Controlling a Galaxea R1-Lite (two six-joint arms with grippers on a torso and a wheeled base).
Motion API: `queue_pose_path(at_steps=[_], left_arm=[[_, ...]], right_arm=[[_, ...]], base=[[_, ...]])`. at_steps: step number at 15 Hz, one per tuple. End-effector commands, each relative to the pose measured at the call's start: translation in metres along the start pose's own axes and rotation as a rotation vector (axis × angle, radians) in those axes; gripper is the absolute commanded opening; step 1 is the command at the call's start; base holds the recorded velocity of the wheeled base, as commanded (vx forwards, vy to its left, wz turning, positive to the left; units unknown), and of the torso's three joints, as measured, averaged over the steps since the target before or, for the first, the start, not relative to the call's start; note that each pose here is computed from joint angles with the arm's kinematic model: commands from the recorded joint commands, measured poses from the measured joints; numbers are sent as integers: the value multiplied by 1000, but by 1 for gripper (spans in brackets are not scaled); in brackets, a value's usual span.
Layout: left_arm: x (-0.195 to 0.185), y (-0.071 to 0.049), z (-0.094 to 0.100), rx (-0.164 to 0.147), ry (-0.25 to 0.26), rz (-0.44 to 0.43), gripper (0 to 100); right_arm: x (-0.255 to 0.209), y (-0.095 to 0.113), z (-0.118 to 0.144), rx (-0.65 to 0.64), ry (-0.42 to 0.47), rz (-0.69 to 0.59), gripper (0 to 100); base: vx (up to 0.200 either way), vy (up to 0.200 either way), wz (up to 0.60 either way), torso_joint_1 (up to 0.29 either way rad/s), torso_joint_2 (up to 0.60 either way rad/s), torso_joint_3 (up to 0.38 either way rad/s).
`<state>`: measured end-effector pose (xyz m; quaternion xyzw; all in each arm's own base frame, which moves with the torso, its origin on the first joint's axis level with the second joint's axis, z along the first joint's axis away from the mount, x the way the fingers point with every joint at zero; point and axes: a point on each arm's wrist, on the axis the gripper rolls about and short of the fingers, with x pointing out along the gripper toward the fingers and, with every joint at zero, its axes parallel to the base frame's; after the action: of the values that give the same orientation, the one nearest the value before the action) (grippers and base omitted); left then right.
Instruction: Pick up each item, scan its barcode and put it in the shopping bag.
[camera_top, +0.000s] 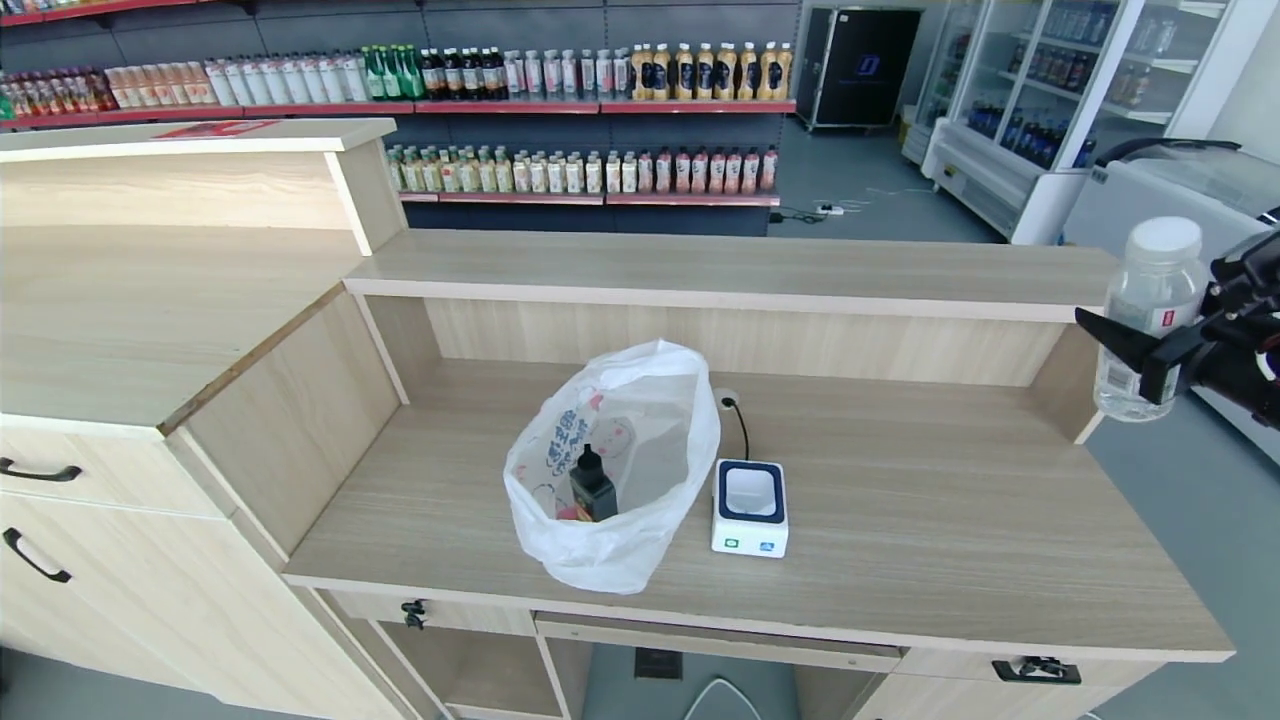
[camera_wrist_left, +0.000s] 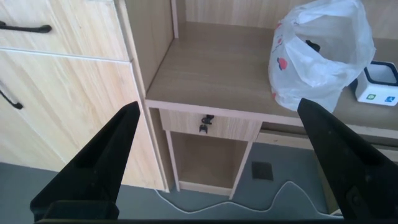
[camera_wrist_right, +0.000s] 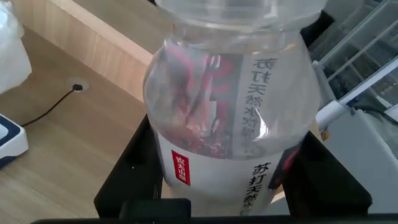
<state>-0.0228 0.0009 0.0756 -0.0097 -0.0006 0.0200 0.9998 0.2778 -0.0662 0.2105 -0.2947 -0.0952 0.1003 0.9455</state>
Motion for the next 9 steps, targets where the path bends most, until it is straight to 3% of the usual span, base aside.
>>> queue_pose_path(at_steps=[1,3,6,9], left_arm=[[0,0,0,-1,-1,1,100],[0,0,0,-1,1,1,100],[0,0,0,-1,-1,1,100],[0,0,0,-1,1,1,100]], right_arm=[[1,3,-3,7,15,5,0],[1,8,-8,3,29,30,0],[10,17,-26,-49,36,117,0],[21,26,-43,-51,-115,319,0]], base=[[0,0,600,2,2,-7],[0,0,600,5,2,5],[0,0,0,0,0,0],[0,0,0,0,0,0]])
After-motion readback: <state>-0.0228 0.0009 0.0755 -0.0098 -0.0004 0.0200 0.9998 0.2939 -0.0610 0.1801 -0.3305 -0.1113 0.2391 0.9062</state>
